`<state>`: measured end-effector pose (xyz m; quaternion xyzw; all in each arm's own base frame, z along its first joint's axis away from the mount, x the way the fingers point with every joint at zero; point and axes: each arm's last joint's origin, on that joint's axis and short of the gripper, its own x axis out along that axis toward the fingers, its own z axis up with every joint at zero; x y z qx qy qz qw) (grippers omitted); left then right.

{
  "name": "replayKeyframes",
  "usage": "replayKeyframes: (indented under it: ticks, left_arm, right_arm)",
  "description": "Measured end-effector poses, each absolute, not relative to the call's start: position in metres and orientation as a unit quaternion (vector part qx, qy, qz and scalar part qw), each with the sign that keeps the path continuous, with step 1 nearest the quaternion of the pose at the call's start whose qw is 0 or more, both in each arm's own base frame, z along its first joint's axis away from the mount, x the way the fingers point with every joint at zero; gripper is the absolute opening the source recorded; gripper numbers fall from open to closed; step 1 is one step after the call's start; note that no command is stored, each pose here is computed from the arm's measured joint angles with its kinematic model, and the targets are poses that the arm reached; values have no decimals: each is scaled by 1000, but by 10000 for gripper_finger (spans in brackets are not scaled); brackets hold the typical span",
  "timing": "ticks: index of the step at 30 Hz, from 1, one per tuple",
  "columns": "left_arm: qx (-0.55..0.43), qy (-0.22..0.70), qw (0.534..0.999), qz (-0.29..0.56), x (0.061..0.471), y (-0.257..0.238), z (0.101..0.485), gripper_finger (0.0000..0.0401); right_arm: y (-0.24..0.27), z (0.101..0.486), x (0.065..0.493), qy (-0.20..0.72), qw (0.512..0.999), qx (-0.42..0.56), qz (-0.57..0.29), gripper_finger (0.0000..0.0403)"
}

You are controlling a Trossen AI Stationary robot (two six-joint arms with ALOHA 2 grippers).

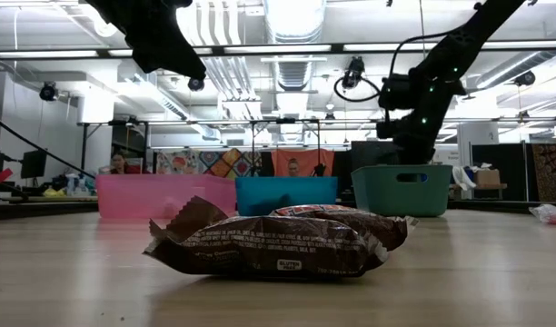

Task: Sort candy
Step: Put the left yellow candy into the blue bin

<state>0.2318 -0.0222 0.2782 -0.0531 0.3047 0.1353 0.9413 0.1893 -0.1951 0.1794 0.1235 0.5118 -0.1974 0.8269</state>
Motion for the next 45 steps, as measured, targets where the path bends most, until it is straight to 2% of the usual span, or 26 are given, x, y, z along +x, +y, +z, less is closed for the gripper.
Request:
replayKeyframes:
  ticks: [4, 9, 15, 22, 29, 34, 38, 45]
  left_arm:
    - [-53, 305, 941, 135, 232, -22, 278, 66]
    - [-53, 306, 941, 135, 232, -22, 278, 66]
    - [-65, 307, 939, 139, 231, -22, 277, 66]
    - [-170, 363, 906, 136, 223, -26, 268, 66]
    - [-271, 455, 840, 118, 209, -42, 257, 66]
    - [-322, 547, 765, 109, 196, -59, 246, 66]
    - [-360, 604, 698, 134, 189, -72, 236, 66]
    - [-414, 653, 601, 203, 186, -100, 220, 66]
  right_arm:
    - [-197, 179, 188, 525, 815, 106, -221, 127]
    - [-193, 186, 189, 500, 837, 111, -192, 130]
    - [-180, 196, 192, 487, 847, 126, -171, 105]
    - [-150, 216, 200, 468, 862, 124, -150, 68]
    - [-119, 236, 198, 454, 869, 145, -136, 52]
    - [-99, 246, 197, 444, 875, 151, -120, 54]
    - [-86, 253, 198, 433, 883, 149, -104, 54]
    - [-71, 256, 201, 433, 885, 141, -100, 54]
